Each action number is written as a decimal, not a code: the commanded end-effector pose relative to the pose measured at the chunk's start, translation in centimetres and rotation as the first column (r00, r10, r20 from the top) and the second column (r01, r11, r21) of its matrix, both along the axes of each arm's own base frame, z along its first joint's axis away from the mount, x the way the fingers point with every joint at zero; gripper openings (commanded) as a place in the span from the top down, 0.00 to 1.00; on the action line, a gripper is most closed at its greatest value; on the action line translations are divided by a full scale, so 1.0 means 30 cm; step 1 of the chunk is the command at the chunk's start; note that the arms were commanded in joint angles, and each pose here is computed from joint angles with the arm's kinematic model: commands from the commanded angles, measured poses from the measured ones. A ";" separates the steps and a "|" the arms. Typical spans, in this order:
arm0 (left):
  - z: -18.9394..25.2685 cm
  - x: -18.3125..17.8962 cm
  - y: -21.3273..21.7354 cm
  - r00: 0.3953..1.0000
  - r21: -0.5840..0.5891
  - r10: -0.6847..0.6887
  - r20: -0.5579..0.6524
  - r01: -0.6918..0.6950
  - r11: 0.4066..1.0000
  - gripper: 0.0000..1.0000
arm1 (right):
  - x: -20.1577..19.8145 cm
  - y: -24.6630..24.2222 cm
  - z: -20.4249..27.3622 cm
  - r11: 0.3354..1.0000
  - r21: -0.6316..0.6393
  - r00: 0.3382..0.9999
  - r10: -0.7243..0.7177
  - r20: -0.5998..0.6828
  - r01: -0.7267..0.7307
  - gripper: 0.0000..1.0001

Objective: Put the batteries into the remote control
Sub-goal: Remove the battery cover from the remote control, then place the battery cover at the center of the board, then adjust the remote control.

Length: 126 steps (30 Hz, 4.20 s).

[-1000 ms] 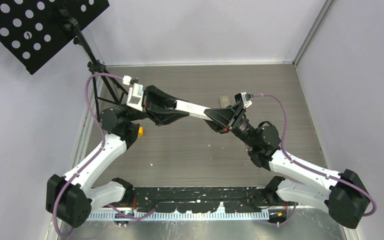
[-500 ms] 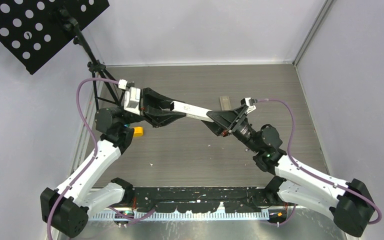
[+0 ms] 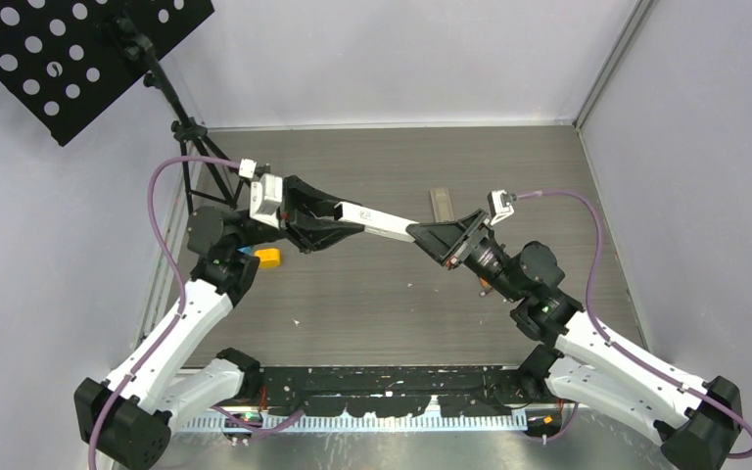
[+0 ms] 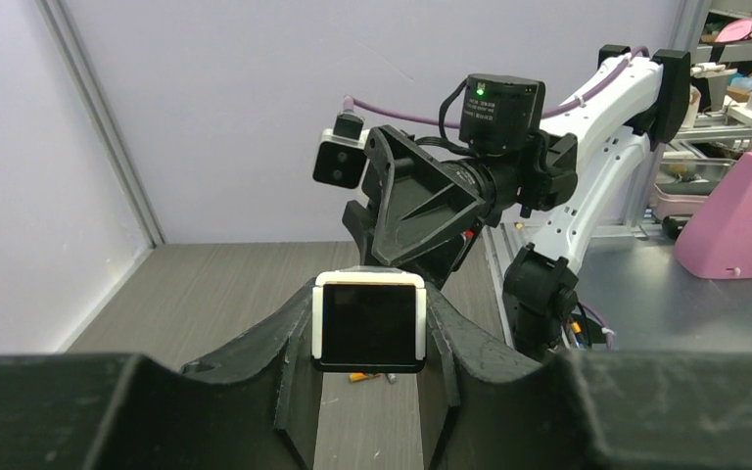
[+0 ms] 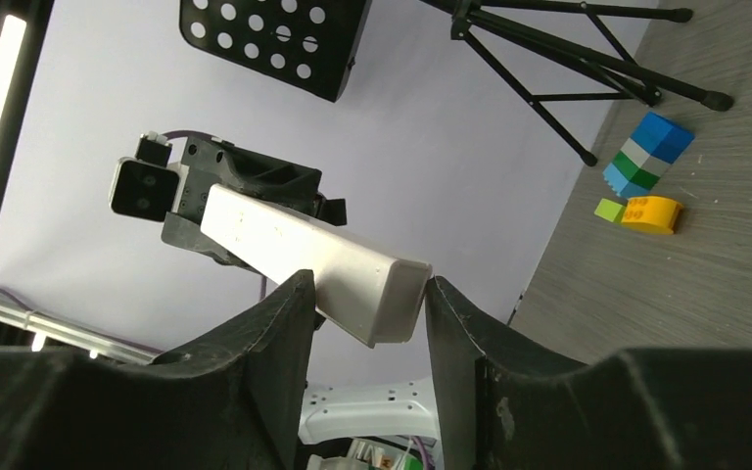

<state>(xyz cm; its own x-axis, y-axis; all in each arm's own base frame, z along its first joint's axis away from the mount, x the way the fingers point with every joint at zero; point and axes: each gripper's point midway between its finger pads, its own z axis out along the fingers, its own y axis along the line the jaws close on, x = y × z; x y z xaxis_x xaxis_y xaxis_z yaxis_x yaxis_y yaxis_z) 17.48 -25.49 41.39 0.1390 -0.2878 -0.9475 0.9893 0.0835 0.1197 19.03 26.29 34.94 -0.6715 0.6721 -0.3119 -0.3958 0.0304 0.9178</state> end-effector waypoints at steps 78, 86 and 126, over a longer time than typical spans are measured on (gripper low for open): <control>-0.236 -0.211 0.102 0.960 0.168 0.028 -0.277 0.019 0.986 1.00 | -0.071 0.119 -0.236 0.859 -0.488 0.905 0.324 0.275 -0.159 0.19; -0.203 -0.236 0.090 0.955 0.154 -0.048 -0.292 0.096 0.983 1.00 | -0.243 0.176 -0.164 0.764 -0.482 0.703 0.617 0.353 -0.428 0.18; -0.215 -0.181 0.080 0.941 0.132 0.007 -0.339 0.041 0.990 1.00 | -0.259 0.218 -0.097 0.762 -0.561 0.671 0.603 0.431 -0.325 0.15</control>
<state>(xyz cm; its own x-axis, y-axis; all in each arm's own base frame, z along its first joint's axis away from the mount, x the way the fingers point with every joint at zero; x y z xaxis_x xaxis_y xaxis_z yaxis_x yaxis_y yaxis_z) 12.44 -23.13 33.30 -0.2470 -0.1210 -0.9614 0.9609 0.0979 -0.2592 11.82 31.83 30.88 -0.5154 0.0685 -0.8542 -0.8527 0.0578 0.5191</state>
